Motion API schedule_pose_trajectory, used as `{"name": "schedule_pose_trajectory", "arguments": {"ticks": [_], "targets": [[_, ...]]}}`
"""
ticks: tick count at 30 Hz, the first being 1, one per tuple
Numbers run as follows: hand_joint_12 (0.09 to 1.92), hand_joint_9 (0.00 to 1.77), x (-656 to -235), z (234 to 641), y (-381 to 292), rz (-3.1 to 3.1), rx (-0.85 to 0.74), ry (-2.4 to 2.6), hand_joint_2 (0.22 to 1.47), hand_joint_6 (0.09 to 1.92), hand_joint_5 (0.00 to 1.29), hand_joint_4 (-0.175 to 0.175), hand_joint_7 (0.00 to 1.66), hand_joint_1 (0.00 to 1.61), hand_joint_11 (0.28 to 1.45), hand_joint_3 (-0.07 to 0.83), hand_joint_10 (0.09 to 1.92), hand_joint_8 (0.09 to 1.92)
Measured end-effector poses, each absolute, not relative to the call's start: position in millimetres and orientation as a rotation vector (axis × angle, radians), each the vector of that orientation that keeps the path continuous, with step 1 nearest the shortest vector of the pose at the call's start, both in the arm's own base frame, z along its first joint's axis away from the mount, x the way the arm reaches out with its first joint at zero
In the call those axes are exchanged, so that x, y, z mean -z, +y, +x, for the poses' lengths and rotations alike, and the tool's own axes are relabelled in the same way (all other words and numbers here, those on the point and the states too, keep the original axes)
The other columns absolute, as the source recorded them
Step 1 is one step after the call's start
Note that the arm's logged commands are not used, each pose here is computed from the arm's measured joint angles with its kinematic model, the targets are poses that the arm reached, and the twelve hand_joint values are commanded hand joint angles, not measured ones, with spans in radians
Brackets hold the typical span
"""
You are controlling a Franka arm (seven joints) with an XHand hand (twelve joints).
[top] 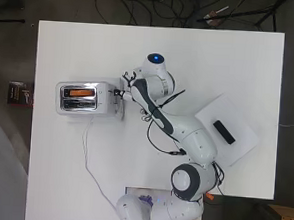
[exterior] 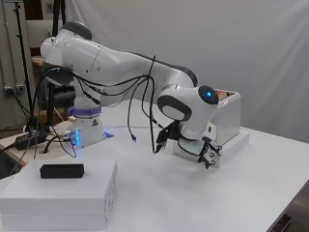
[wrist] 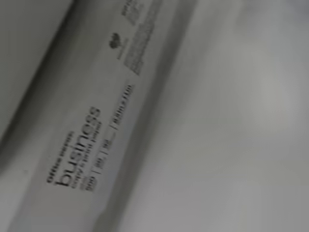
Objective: Teleoperate dual arm-hand system to toast a bread
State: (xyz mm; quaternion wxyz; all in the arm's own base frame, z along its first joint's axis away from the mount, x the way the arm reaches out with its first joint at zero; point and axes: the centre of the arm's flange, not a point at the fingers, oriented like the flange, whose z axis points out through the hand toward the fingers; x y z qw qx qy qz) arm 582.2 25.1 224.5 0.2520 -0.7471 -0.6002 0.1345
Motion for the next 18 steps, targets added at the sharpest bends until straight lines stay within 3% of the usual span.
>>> {"name": "schedule_pose_trajectory", "arguments": {"ticks": [2,4,8,12,13,14,15,16,17,18], "targets": [[1.41,1.06,-201,584,14,-2.079,-0.426,-1.538,1.07,0.09,0.33,-0.099,0.92,0.15,0.67,0.001,1.55,1.36],[1.69,1.11,-193,588,10,-2.112,-0.456,-1.488,1.08,0.09,0.33,-0.111,0.90,0.19,0.72,0.002,1.82,1.70],[1.77,1.14,-199,602,20,-2.152,-0.449,-1.481,1.13,0.09,0.35,-0.111,0.93,0.02,0.74,0.008,1.91,1.85],[1.87,1.30,-245,607,25,-2.196,-0.331,-1.490,1.12,0.09,0.45,-0.102,1.05,0.00,0.93,-0.002,1.92,1.92],[1.88,1.31,-267,606,24,-2.202,-0.269,-1.499,1.11,0.09,0.45,-0.113,1.04,0.00,0.94,-0.004,1.92,1.92],[1.80,1.21,-286,605,24,-2.212,-0.226,-1.508,1.09,0.09,0.45,-0.123,0.96,0.00,0.83,-0.005,1.90,1.92],[1.57,1.08,-309,605,22,-2.236,-0.183,-1.523,1.08,0.09,0.44,-0.128,0.88,0.00,0.70,-0.005,1.77,1.71],[1.24,1.00,-331,605,22,-2.270,-0.142,-1.544,1.07,0.09,0.43,-0.127,0.84,0.00,0.63,-0.004,1.48,1.29],[0.82,0.94,-353,605,23,-2.310,-0.103,-1.565,1.05,0.09,0.41,-0.118,0.80,0.00,0.61,-0.003,1.05,0.80],[0.48,0.81,-376,604,25,-2.359,-0.061,-1.585,1.03,0.09,0.40,-0.096,0.69,0.00,0.54,-0.003,0.63,0.44]]}}
